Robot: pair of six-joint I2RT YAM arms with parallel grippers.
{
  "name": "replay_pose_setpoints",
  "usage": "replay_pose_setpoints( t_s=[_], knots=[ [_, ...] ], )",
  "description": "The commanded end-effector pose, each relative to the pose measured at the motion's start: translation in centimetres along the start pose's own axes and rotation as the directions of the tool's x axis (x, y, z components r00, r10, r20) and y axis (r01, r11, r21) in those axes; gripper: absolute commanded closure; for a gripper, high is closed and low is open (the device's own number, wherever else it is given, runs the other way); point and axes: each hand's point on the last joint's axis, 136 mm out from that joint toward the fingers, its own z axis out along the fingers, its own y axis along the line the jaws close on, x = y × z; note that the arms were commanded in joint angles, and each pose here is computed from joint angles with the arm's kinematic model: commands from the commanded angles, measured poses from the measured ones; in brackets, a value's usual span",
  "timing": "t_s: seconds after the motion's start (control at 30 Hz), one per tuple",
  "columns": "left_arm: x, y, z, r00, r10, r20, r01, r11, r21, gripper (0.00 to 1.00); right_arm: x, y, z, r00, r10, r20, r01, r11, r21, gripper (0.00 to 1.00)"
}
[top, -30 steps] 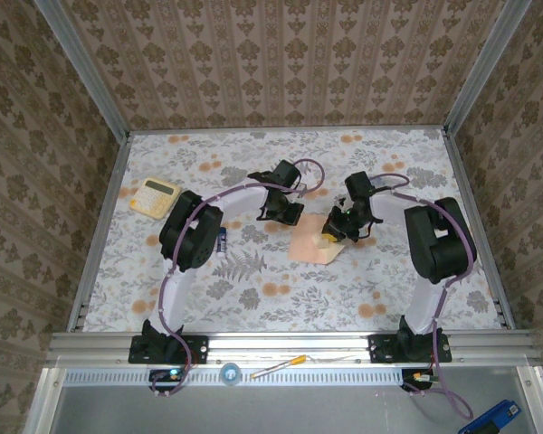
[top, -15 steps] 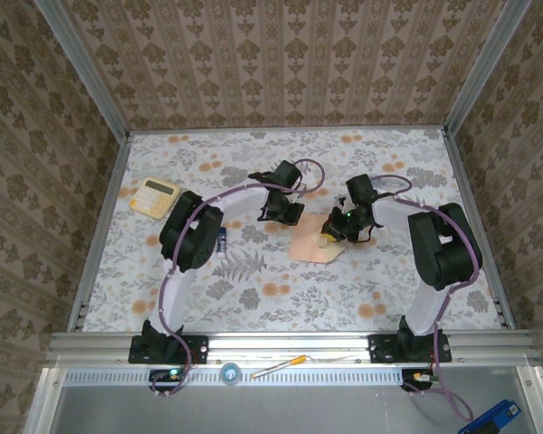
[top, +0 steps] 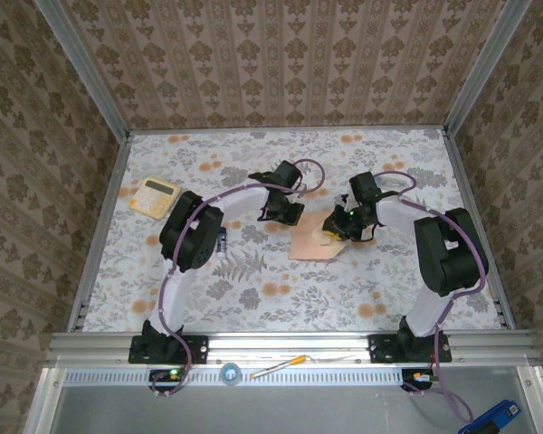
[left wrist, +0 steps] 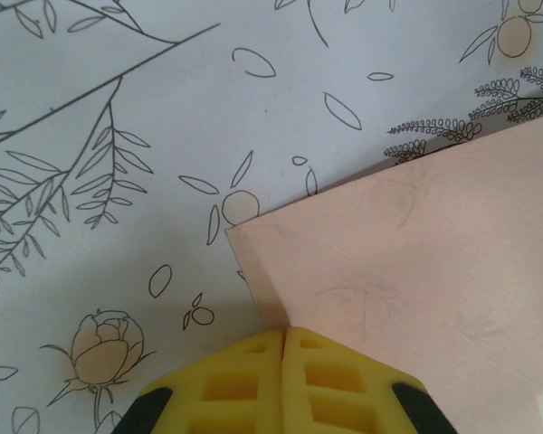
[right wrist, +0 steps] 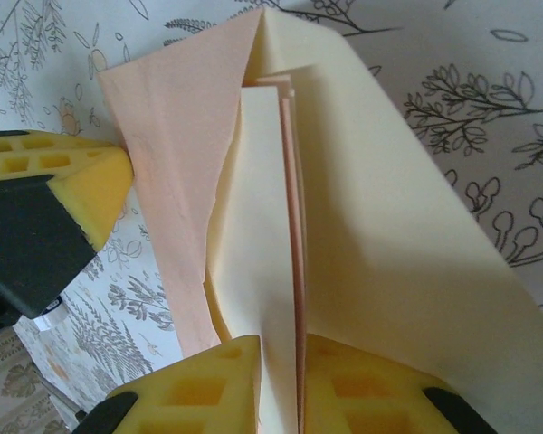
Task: Place the letter into the envelope and seal it
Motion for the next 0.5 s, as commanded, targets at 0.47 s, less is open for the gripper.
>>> replay_pose_setpoints(
  t_s=[0.47],
  knots=[
    [7.3, 2.7, 2.8, 0.969, -0.054, -0.243, 0.027, 0.993, -0.112, 1.0, 0.2, -2.3, -0.3, 1.0, 0.016, 0.013, -0.017, 0.996, 0.087, 1.0]
  ],
)
